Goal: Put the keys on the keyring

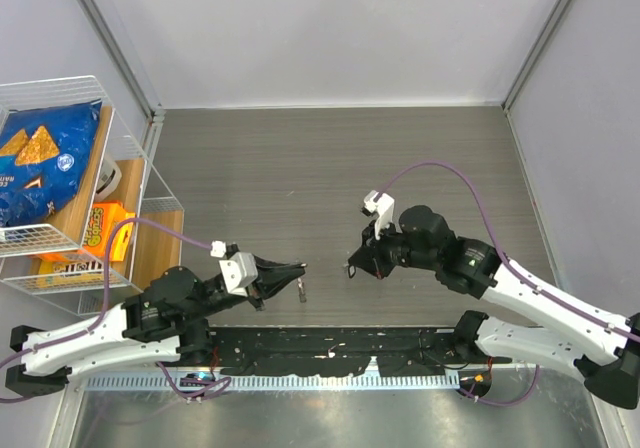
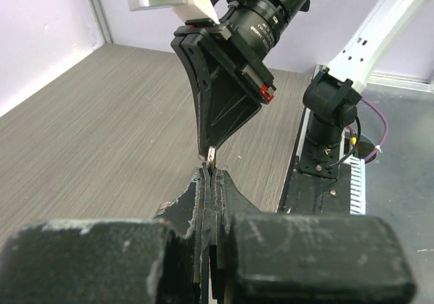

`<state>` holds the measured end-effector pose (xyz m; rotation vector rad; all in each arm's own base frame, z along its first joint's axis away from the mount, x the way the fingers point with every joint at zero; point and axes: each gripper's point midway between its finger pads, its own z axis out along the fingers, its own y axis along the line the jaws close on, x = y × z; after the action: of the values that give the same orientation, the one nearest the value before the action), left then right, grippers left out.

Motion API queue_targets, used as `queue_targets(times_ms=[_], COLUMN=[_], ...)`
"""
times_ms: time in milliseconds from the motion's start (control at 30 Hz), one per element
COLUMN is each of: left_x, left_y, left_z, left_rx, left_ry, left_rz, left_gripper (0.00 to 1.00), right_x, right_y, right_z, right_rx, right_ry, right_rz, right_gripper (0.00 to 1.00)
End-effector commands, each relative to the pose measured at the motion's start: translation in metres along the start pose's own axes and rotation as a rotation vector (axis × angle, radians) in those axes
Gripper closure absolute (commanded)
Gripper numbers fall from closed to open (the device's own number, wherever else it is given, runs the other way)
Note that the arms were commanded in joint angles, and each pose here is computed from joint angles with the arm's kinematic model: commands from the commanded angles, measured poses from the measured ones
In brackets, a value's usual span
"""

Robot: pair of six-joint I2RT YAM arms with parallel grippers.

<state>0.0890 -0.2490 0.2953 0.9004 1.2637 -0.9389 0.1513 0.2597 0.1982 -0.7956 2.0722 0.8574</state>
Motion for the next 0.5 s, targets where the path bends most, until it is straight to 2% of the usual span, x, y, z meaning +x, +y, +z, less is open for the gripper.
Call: queue_targets(times_ms=[0, 300, 467], left_x=[-0.036, -0.046, -0.052], left_y=[-0.008, -0.030, -0.040], left_z=[0.004, 0.006, 0.006], left_rx=[0.046, 0.169, 0.224], left_ry=[-0.113, -0.166, -0.203], left_rz=[-0.018, -0.003, 0.002], left_gripper=[1.00, 1.00, 1.00], right_x=[-0.020, -0.051, -0.066], right_y=[0.044, 0.113, 0.129], right_z=[-0.020, -0.082, -0.101], right_rx=[-0.239, -0.599, -0.680], right_ry=[-0.088, -0.242, -0.296], right_rz=[-0.090, -0.174, -0.151], right_gripper=[0.94, 0.94, 0.94])
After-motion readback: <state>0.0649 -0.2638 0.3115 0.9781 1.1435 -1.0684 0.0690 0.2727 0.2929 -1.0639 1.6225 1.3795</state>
